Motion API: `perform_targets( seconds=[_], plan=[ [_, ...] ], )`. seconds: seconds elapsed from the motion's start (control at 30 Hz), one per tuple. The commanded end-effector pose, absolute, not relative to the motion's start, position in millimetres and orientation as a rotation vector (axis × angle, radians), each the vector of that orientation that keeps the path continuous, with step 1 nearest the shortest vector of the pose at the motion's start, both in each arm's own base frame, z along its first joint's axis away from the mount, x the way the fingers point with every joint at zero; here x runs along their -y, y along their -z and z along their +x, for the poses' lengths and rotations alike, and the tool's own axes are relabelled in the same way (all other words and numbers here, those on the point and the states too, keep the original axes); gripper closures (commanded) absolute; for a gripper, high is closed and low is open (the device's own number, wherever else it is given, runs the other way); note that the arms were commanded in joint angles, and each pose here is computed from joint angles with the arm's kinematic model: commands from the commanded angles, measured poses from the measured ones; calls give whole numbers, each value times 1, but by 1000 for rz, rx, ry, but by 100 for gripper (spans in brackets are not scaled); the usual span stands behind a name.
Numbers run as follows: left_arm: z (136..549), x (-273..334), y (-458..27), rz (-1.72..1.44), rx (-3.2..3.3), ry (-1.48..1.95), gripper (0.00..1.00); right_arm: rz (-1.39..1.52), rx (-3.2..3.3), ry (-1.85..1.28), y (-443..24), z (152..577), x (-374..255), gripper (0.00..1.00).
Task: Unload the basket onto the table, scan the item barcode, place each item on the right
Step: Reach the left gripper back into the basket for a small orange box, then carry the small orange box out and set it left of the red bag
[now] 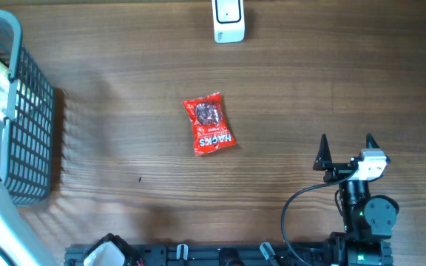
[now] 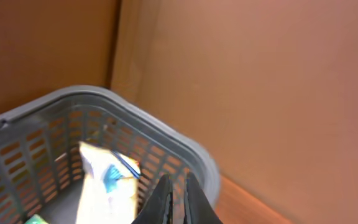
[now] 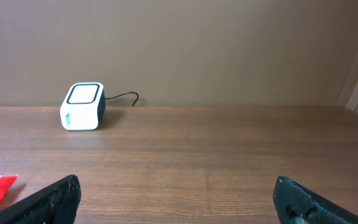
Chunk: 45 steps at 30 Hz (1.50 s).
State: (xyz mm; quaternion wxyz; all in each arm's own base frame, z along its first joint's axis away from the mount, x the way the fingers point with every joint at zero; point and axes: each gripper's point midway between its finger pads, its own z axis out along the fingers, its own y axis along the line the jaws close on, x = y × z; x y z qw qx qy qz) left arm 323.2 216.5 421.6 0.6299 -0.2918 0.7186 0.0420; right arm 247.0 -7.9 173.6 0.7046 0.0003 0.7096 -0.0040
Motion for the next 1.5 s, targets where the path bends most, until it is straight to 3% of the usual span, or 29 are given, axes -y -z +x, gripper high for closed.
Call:
perform_targets(
  seconds=[0.0, 0.03, 0.1, 0.13, 0.23, 0.43, 0.7, 0.8, 1.07, 1.13, 1.17, 1.2, 1.37, 1.43, 1.47],
  plan=[
    [333, -222, -391, -744, -1723, -40, 61, -3, -1571, 27, -175, 247, 10, 0],
    [334, -226, -383, -767, -1741, -47, 51, -3, -1571, 27, -175, 247, 10, 0],
    [339, -241, -347, -860, -1822, -73, 11, -3, -1571, 27, -175, 247, 10, 0],
    [341, -250, -322, -917, -1879, -86, 0, -3, -1571, 27, -175, 247, 10, 0],
    [336, -282, -266, -1084, -1985, -228, 0, -3, -1571, 27, -175, 247, 10, 0],
    [283, -332, -204, -1335, -2112, -724, 0, -3, -1571, 27, -175, 247, 10, 0],
    [234, -375, -123, -1579, -2234, -789, 0, -3, -1571, 27, -175, 247, 10, 0],
    [244, -378, -103, -1552, -2270, -610, 2, -3, -1571, 27, -175, 247, 10, 0],
    [261, -398, -69, -1526, -2256, -605, 4, -3, -1571, 27, -175, 247, 10, 0],
    [266, -404, -73, -1511, -2219, -614, 11, -3, -1571, 27, -175, 247, 10, 0],
    [268, -406, -74, -1506, -2209, -617, 19, -3, -1571, 27, -175, 247, 10, 0],
    [269, -408, -76, -1502, -2199, -619, 37, -3, -1571, 28, -175, 247, 10, 0],
    [268, -406, -75, -1507, -2209, -617, 81, -3, -1571, 27, -175, 247, 10, 0],
    [266, -404, -83, -1505, -2206, -618, 96, -3, -1571, 27, -175, 247, 10, 0],
    [266, -403, -99, -1492, -2177, -624, 96, -3, -1571, 27, -175, 247, 10, 0]
  ],
)
